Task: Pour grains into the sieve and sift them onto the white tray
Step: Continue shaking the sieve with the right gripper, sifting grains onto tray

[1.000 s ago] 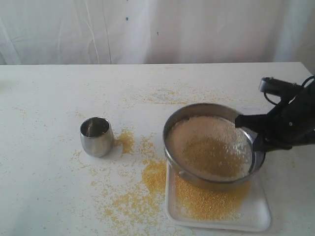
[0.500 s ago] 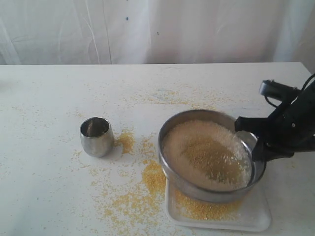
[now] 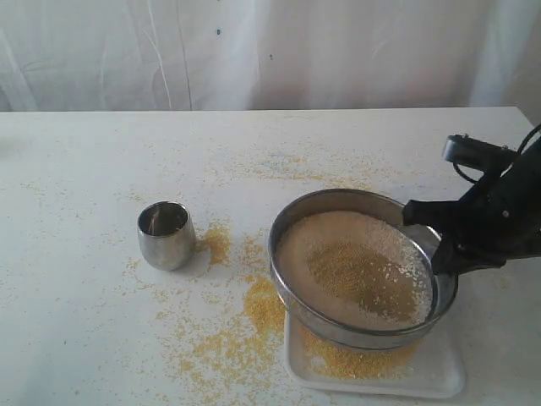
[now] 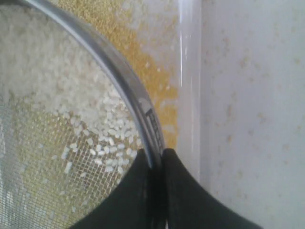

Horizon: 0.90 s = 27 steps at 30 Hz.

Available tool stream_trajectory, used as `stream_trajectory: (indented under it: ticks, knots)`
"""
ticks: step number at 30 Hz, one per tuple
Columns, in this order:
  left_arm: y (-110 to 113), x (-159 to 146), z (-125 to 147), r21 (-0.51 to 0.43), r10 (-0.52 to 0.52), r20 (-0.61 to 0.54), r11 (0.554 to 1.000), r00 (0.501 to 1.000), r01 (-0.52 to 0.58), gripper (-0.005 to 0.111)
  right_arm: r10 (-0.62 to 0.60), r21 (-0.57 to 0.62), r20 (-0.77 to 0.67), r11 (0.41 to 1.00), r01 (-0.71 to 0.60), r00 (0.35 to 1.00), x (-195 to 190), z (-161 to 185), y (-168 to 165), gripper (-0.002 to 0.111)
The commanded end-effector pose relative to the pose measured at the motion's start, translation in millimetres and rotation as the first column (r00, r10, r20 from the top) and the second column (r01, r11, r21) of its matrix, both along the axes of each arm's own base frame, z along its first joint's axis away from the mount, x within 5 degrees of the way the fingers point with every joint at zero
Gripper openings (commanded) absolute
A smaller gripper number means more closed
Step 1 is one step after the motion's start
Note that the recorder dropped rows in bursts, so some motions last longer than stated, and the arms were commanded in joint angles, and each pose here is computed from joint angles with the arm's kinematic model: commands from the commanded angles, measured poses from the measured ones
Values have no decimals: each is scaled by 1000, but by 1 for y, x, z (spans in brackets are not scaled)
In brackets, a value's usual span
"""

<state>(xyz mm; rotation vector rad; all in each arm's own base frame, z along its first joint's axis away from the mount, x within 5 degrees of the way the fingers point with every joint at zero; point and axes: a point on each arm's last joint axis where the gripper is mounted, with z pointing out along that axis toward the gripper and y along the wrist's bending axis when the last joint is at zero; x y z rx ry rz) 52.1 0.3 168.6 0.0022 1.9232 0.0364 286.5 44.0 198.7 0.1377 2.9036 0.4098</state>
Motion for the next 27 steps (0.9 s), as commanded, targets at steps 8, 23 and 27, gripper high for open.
stream_trajectory:
  ticks: [8, 23, 27]
  knots:
    - [0, 0, -2, 0, 1, -2, 1000, 1000, -1, 0, -138, 51, 129, 990, 132, 982, 9, 9, -2, 0]
    - [0, 0, -2, 0, 1, -2, 1000, 1000, -1, 0, -125, 19, 272, 992, 125, 954, 14, 9, -6, 0]
    - [0, 0, -2, 0, 1, -2, 1000, 1000, -1, 0, -28, 38, 14, 999, 27, 1000, -11, 3, 1, 0]
